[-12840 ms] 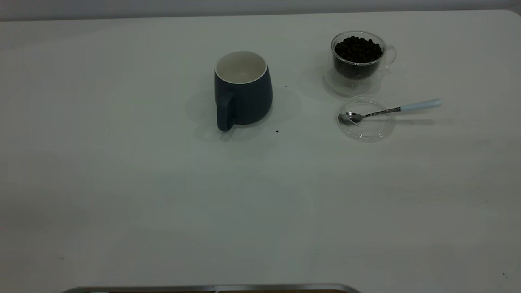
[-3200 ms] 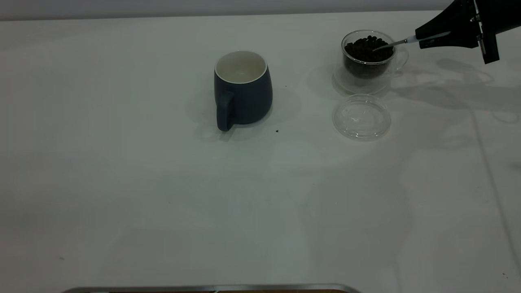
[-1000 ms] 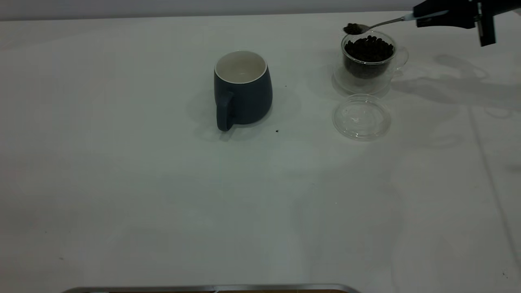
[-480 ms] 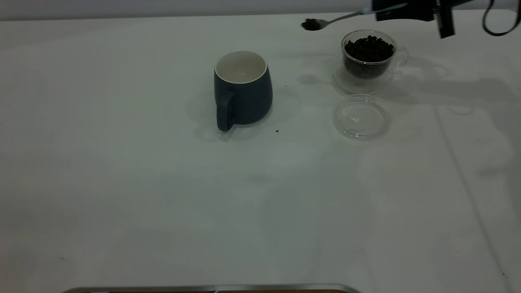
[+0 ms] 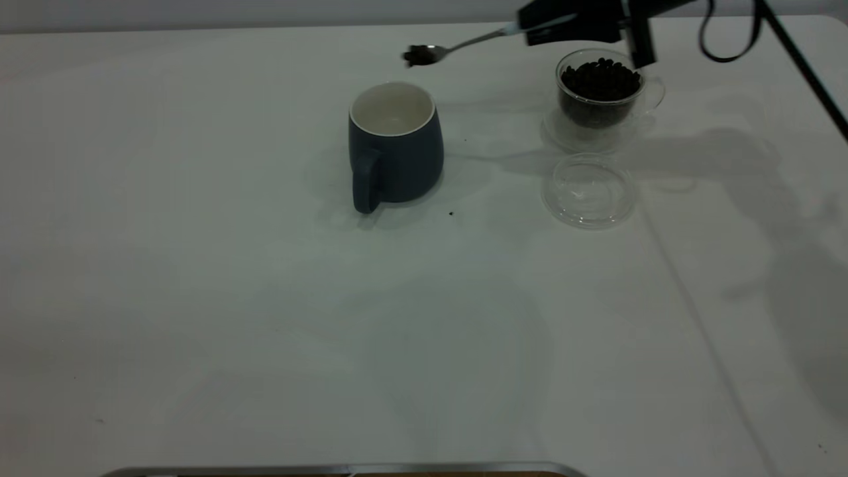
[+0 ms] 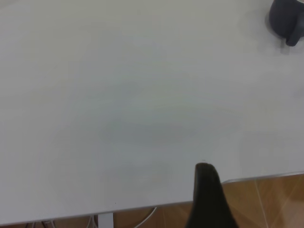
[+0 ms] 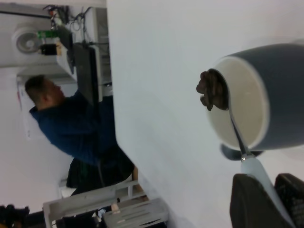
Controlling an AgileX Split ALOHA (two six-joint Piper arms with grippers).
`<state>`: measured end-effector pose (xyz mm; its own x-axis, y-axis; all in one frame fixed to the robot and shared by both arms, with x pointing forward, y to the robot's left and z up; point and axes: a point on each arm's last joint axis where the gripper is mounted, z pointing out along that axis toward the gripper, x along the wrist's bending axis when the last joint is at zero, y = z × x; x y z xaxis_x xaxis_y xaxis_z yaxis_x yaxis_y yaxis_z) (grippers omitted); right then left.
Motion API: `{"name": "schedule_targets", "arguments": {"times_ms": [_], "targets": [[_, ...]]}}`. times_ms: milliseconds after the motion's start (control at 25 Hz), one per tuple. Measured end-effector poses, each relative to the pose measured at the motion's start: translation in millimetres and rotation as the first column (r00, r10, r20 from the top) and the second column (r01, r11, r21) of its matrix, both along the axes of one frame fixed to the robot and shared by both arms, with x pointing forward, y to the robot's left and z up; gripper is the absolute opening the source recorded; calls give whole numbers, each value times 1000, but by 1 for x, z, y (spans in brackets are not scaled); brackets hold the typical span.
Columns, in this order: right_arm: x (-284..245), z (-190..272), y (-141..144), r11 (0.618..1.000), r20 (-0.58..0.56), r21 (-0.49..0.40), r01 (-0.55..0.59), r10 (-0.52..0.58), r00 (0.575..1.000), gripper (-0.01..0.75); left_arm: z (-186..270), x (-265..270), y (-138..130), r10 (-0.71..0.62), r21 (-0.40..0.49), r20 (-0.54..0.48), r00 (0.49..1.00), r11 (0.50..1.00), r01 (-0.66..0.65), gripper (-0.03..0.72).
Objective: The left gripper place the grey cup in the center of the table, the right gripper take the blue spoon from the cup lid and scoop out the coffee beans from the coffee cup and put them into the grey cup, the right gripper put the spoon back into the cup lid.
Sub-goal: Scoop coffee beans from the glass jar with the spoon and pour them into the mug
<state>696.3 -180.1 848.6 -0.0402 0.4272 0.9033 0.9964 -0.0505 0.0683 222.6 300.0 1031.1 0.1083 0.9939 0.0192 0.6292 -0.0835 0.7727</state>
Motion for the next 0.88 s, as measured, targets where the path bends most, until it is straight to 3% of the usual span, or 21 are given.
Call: {"name": "schedule_targets", "arguments": {"times_ms": [240, 560, 880], "targets": [[-7, 1, 27, 998, 26, 12, -59, 59, 998, 102, 0, 0, 0, 0, 0, 0, 1000, 1000, 0, 566], [-8, -12, 26, 996, 56, -5, -87, 88, 995, 102, 0, 0, 0, 1, -1, 0, 1000, 1000, -1, 566], [-6, -15, 25, 988, 241, -57, -143, 152, 959, 102, 0, 0, 0, 1, -1, 0, 1000, 1000, -1, 566]]}}
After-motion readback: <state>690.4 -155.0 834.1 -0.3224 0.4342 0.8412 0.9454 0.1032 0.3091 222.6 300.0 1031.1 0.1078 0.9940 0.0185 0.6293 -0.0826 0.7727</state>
